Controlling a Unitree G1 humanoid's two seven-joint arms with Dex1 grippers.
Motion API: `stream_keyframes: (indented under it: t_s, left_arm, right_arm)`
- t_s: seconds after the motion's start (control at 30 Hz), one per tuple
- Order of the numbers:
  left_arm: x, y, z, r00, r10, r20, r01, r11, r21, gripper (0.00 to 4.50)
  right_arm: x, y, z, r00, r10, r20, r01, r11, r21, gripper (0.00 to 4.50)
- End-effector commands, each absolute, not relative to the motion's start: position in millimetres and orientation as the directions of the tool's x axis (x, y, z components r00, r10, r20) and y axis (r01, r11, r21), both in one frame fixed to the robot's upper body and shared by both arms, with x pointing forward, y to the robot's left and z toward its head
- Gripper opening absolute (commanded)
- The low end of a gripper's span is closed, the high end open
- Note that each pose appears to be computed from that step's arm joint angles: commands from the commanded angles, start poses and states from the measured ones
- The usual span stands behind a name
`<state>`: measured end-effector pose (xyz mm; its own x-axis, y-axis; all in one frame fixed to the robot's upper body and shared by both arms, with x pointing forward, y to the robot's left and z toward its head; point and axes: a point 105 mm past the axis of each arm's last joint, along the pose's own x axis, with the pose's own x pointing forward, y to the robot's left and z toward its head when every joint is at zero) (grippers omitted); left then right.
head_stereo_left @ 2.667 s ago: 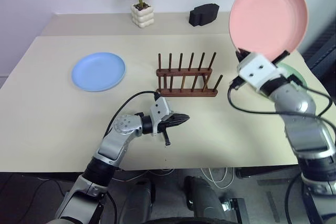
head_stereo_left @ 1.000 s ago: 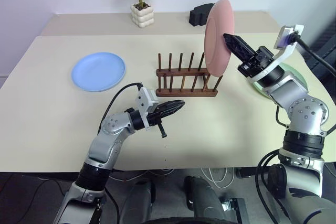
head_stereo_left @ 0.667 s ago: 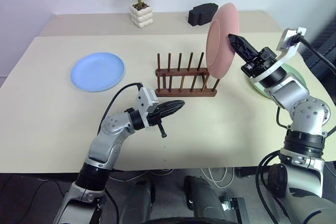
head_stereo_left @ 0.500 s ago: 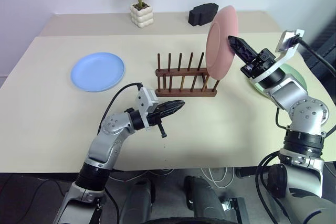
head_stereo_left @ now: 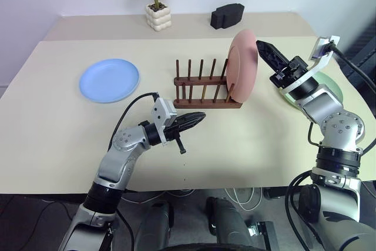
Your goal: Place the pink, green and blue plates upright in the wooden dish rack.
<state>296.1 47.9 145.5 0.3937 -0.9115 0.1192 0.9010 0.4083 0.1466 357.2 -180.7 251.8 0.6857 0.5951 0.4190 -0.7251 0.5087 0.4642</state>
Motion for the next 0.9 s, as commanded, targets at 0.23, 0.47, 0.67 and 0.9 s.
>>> stream_keyframes:
  t_s: [0.23, 0.47, 0.67, 0.9]
  left_arm:
    - [290.1, 48.4, 154.7, 0.387, -0.910, 0.151, 0.893, 0.411, 0.184, 0.00]
    - [289.1, 46.1, 152.2, 0.372, -0.917, 0.142, 0.902, 0.393, 0.177, 0.00]
    - [288.6, 41.9, 151.3, 0.352, -0.926, 0.135, 0.911, 0.372, 0.177, 0.00]
    - [286.1, 43.8, 150.3, 0.351, -0.927, 0.131, 0.915, 0.370, 0.163, 0.00]
  right_arm:
    - [339.1, -242.7, 306.1, 0.717, 0.464, 0.519, -0.647, 0.720, 0.250, 1.80]
    - [353.0, -291.1, 232.8, 0.924, 0.379, 0.052, -0.376, 0.924, -0.067, 1.80]
    - [360.8, -310.7, 172.2, 0.919, 0.305, -0.251, -0.367, 0.893, -0.260, 1.80]
    - [370.6, -323.5, 138.4, 0.897, 0.244, -0.370, -0.373, 0.866, -0.334, 1.80]
